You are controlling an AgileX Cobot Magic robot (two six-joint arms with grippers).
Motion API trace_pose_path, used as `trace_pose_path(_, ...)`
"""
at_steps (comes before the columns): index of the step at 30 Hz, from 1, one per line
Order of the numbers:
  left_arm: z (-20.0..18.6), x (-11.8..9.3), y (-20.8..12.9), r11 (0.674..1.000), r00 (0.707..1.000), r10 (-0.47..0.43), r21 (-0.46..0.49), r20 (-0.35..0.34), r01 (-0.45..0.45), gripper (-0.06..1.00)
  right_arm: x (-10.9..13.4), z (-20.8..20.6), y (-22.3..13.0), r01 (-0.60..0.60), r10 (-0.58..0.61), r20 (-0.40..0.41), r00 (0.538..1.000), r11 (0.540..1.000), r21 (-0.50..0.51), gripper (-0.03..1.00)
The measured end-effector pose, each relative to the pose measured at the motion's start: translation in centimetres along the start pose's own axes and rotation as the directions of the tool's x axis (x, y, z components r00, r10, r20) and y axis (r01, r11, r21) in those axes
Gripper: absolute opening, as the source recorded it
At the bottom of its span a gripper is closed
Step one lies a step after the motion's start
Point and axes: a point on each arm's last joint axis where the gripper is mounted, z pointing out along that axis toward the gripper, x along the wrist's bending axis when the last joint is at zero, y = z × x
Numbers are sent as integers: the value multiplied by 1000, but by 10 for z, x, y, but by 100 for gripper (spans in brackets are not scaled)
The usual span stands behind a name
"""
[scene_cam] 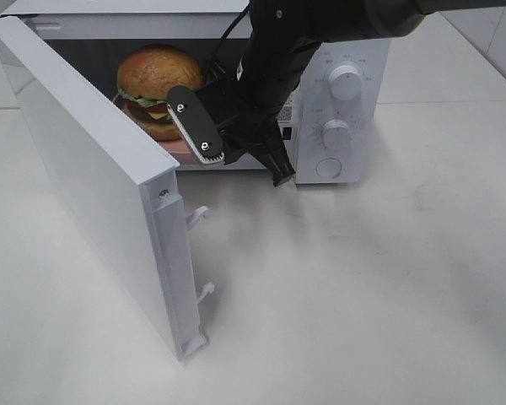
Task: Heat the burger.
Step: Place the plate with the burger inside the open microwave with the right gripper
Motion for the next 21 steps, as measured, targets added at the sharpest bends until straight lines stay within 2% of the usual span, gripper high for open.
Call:
trace_pose_path(9,0,0,0,1000,1000,0,0,0,0,99,-21,18,-3,-70,70,-6,998,997,12,3)
trace_pose_path(21,0,0,0,1000,1000,0,0,0,0,99,-34,38,-3,-86,86,9,996,996,19,3)
